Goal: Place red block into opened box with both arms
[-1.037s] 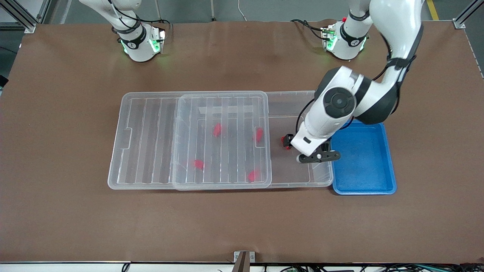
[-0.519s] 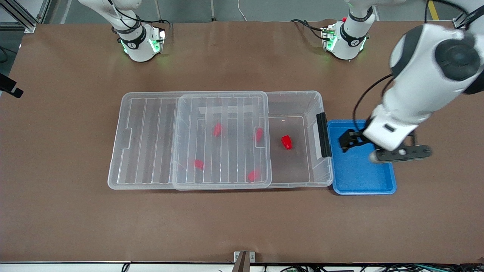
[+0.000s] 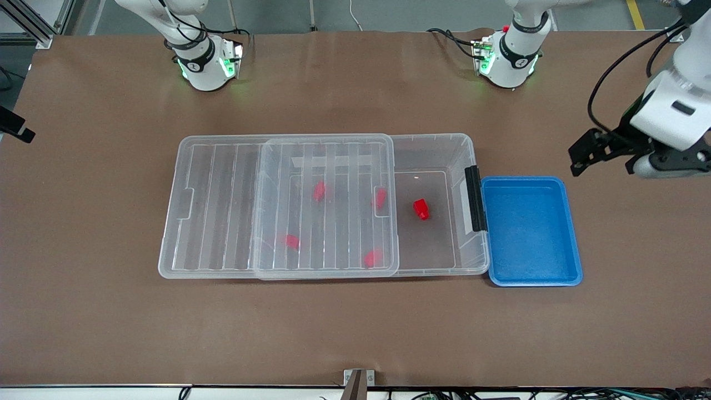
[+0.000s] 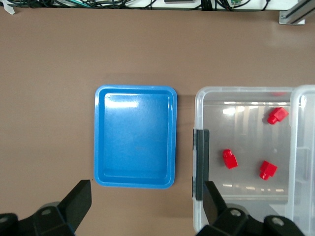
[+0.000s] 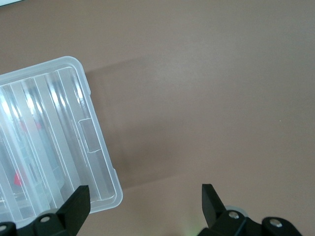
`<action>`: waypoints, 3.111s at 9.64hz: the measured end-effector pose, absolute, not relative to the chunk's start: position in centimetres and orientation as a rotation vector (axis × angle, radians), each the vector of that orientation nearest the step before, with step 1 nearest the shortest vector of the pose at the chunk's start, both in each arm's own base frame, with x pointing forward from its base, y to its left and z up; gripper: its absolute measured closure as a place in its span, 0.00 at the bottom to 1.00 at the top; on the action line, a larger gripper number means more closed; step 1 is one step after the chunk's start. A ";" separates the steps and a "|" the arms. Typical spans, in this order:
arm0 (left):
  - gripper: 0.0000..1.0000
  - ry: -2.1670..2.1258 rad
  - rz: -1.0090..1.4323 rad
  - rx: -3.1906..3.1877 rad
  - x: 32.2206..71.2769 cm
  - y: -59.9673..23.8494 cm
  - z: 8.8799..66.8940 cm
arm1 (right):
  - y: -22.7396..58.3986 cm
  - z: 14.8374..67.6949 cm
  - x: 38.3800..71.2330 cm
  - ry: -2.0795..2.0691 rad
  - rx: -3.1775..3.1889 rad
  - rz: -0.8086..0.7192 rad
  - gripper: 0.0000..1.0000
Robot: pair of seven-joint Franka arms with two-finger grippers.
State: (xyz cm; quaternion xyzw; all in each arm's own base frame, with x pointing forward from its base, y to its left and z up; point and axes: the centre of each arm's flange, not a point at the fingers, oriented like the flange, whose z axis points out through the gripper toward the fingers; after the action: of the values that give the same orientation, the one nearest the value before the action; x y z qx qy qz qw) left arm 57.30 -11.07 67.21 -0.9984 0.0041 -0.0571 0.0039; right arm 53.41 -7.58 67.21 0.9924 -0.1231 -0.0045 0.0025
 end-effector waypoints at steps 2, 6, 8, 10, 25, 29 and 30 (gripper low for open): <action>0.00 0.088 -0.132 -3.107 54.9 -6.8 68.0 | -7.6 67.1 53.3 -0.384 3.113 -0.026 0.00; 0.00 0.086 -0.048 -3.090 50.8 -4.3 68.3 | -7.6 67.1 53.3 -0.383 3.113 -0.026 0.00; 0.00 0.095 -0.038 -3.100 50.7 -4.6 68.1 | -7.7 67.1 53.3 -0.384 3.113 -0.026 0.00; 0.00 0.095 -0.034 -3.110 50.7 -4.7 68.0 | -7.7 67.1 53.3 -0.386 3.113 -0.027 0.00; 0.00 0.088 -0.019 -3.111 51.0 -4.5 67.5 | -7.3 44.0 58.8 0.065 3.145 -0.168 0.66; 0.00 0.089 -0.016 -3.111 51.0 -4.5 67.4 | -2.5 35.5 57.6 0.181 3.149 -0.213 0.99; 0.00 0.088 -0.015 -3.112 51.1 -4.5 67.4 | -1.4 34.6 57.7 0.199 3.157 -0.235 0.99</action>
State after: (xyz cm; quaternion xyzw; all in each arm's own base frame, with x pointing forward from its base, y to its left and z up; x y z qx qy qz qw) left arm 51.08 -4.51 67.36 -0.9995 0.0282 -0.0047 0.0144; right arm 57.68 -1.42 34.62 0.9952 0.0627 -0.0740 -0.0150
